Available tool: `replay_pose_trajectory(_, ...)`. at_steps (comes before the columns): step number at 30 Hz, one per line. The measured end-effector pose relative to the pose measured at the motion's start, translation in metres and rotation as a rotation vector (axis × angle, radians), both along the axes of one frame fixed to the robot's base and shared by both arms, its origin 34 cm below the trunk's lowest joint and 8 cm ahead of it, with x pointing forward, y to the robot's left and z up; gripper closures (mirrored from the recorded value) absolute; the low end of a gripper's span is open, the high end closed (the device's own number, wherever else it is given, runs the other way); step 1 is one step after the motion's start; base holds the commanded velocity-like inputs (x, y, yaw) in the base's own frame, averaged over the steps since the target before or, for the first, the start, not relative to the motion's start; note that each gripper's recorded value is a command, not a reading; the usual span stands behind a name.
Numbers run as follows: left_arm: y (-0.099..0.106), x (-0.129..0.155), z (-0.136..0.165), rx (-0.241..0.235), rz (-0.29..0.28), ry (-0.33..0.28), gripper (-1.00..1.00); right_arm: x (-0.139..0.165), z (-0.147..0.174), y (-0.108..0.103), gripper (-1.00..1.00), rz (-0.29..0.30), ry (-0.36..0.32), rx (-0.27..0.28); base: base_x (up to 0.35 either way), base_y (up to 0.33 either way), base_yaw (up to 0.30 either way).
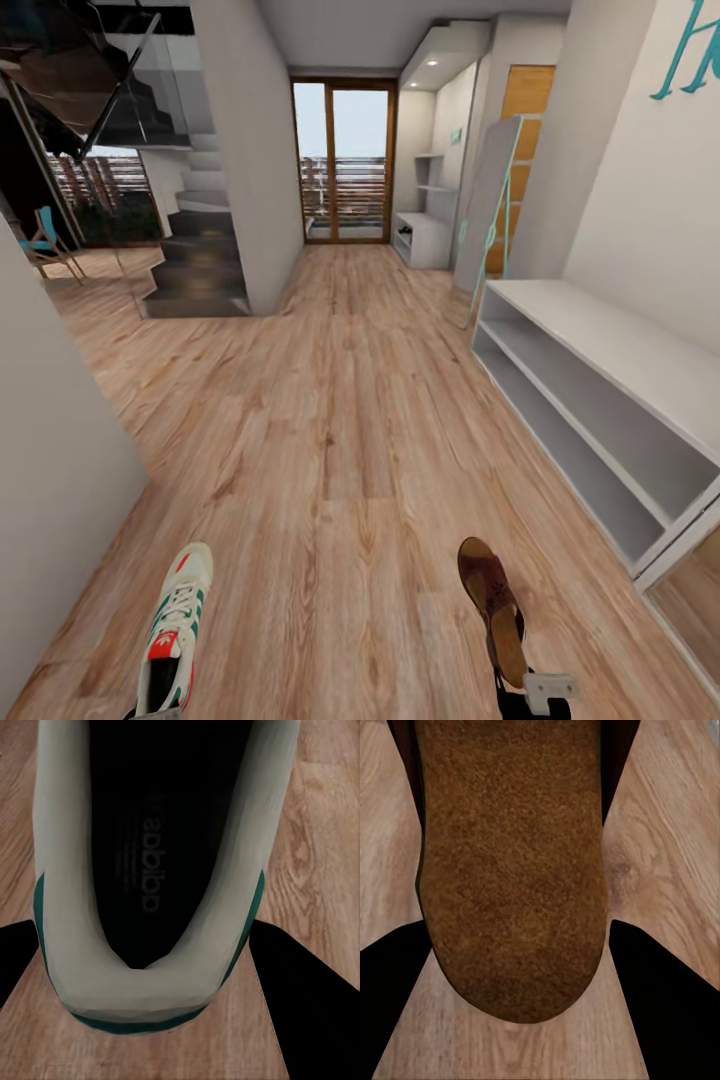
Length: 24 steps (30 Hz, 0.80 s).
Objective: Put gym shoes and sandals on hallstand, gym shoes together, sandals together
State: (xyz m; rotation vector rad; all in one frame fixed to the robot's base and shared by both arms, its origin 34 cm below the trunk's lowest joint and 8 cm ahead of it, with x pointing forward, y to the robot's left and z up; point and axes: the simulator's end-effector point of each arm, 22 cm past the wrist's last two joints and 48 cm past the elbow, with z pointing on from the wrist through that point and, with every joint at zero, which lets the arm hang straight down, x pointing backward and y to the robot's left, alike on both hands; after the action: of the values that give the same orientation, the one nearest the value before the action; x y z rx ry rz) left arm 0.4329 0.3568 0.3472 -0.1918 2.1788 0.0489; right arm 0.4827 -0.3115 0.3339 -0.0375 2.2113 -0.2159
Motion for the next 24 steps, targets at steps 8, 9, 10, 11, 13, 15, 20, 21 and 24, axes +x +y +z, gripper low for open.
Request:
replay_pose_trajectory(8, 0.0, 0.0024, 0.0029, 0.0, 0.0, -0.009, 1.0, 0.0026, 0.0033, 0.0002, 1.0, 0.001, -0.009, 0.0, 0.34, -0.121, 0.17)
replay_pose_trajectory(9, 0.0, 0.0026, 0.0031, 0.0, 0.0, -0.01, 1.0, 0.0027, 0.0035, 0.0002, 1.0, 0.001, -0.009, 0.0, 0.34, -0.122, 0.076)
replay_pose_trajectory(10, 0.0, 0.0028, 0.0032, 0.0, 0.0, -0.01, 1.0, 0.0029, 0.0037, 0.0, 1.0, 0.0, -0.01, 0.0, 0.34, -0.122, 0.049)
replay_pose_trajectory(11, -0.0001, 0.0027, 0.0033, 0.0, 0.0, -0.01, 1.0, 0.0029, 0.0038, 0.0001, 1.0, 0.0, -0.01, 0.0, 0.34, -0.122, 0.039)
replay_pose_trajectory(13, -0.0002, 0.003, 0.0034, 0.0, -0.001, -0.011, 1.0, 0.003, 0.004, 0.0, 1.0, 0.0, -0.011, 0.0, 0.34, -0.122, 0.014)
replay_pose_trajectory(15, -0.0005, 0.0026, 0.0033, 0.0, -0.001, -0.01, 1.0, 0.003, 0.004, 0.0, 1.0, 0.0, -0.011, 0.0, 0.34, -0.121, 0.004)
replay_pose_trajectory(20, -0.0011, 0.003, 0.0033, 0.0, -0.002, -0.01, 1.0, 0.003, 0.0039, 0.0002, 1.0, 0.001, -0.01, 0.0, 0.34, -0.121, 0.001)
replay_pose_trajectory(21, -0.0012, 0.0031, 0.0033, 0.0, -0.002, -0.01, 1.0, 0.003, 0.0039, 0.0003, 1.0, 0.002, -0.01, 0.0, 0.34, -0.121, 0.0)
replay_pose_trajectory(24, -0.0013, 0.0029, 0.0032, -0.001, -0.002, -0.01, 1.0, 0.0031, 0.004, 0.0005, 1.0, 0.003, -0.01, 0.0, 0.34, -0.122, 0.0)
